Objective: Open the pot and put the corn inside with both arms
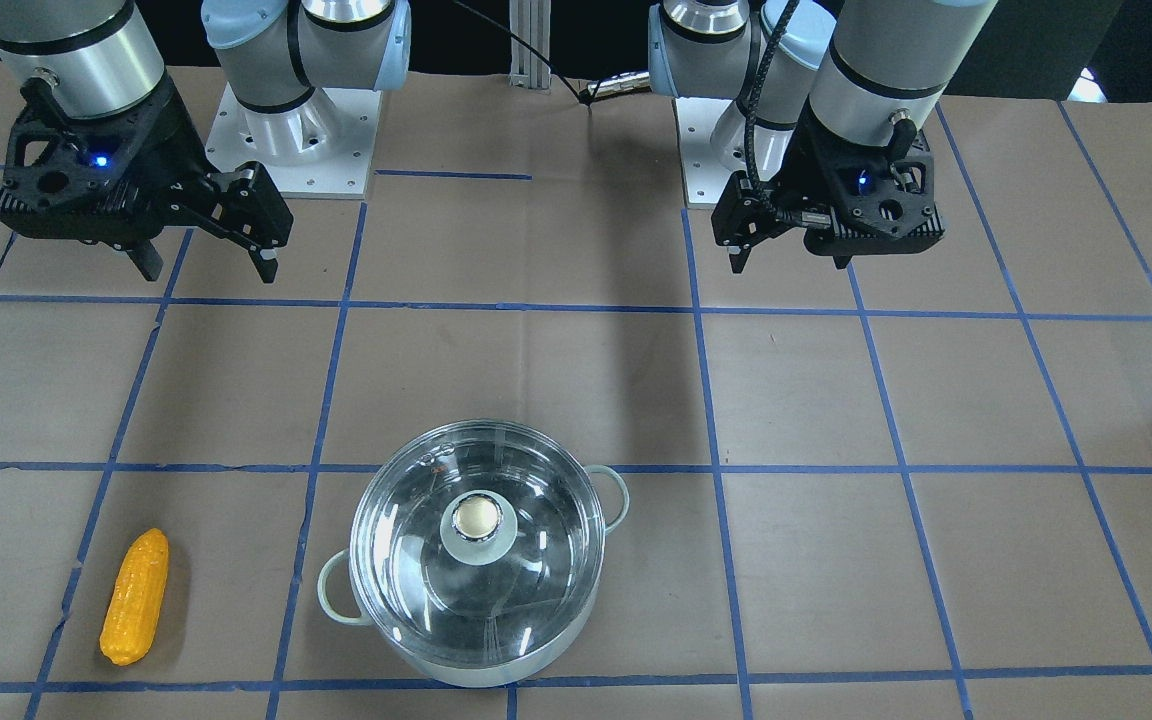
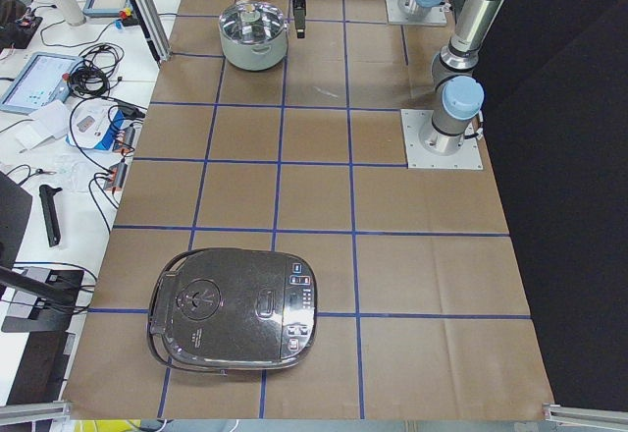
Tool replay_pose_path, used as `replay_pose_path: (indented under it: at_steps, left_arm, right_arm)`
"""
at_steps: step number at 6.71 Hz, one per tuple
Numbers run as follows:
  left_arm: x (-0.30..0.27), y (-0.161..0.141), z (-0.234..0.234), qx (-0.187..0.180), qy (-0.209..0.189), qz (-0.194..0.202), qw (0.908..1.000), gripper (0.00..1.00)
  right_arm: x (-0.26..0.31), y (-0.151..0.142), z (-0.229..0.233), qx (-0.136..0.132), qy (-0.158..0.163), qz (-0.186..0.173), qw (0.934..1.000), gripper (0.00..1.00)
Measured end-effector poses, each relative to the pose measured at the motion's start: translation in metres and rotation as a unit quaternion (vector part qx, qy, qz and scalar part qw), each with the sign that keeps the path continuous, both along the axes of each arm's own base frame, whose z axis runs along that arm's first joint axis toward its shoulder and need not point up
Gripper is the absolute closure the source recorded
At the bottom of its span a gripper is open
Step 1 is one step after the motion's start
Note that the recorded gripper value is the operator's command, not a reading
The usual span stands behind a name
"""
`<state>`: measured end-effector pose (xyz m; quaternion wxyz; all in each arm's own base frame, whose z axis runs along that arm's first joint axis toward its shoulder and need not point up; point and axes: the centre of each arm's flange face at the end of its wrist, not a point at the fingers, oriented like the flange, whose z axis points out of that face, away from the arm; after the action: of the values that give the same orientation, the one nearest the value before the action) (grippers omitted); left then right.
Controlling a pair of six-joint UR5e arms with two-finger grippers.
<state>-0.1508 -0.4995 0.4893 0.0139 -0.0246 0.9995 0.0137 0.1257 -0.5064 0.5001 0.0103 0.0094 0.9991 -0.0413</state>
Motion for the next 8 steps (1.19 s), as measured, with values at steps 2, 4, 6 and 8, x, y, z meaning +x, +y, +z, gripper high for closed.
replay_pose_path:
  at_steps: [2, 4, 6, 8]
  left_arm:
    - [-0.05, -0.03, 0.012, -0.019, 0.006, -0.021, 0.9996, 0.0]
    - [-0.147, -0.083, -0.03, -0.032, 0.037, -0.013, 0.9987, 0.0]
    - [-0.217, -0.117, -0.099, -0.048, 0.062, 0.02, 0.9967, 0.0]
    - [-0.239, -0.129, -0.134, -0.055, 0.069, 0.036, 0.9955, 0.08]
  right_arm:
    - [-0.001, 0.0, 0.001, -0.001, 0.0, 0.0, 1.0, 0.0]
    - [-0.003, -0.001, 0.003, -0.003, 0.005, 0.006, 1.0, 0.0]
    - [-0.013, -0.011, 0.01, -0.008, 0.009, 0.009, 0.9999, 0.02]
    - [-0.056, -0.061, -0.004, 0.024, 0.014, -0.004, 0.9996, 0.02]
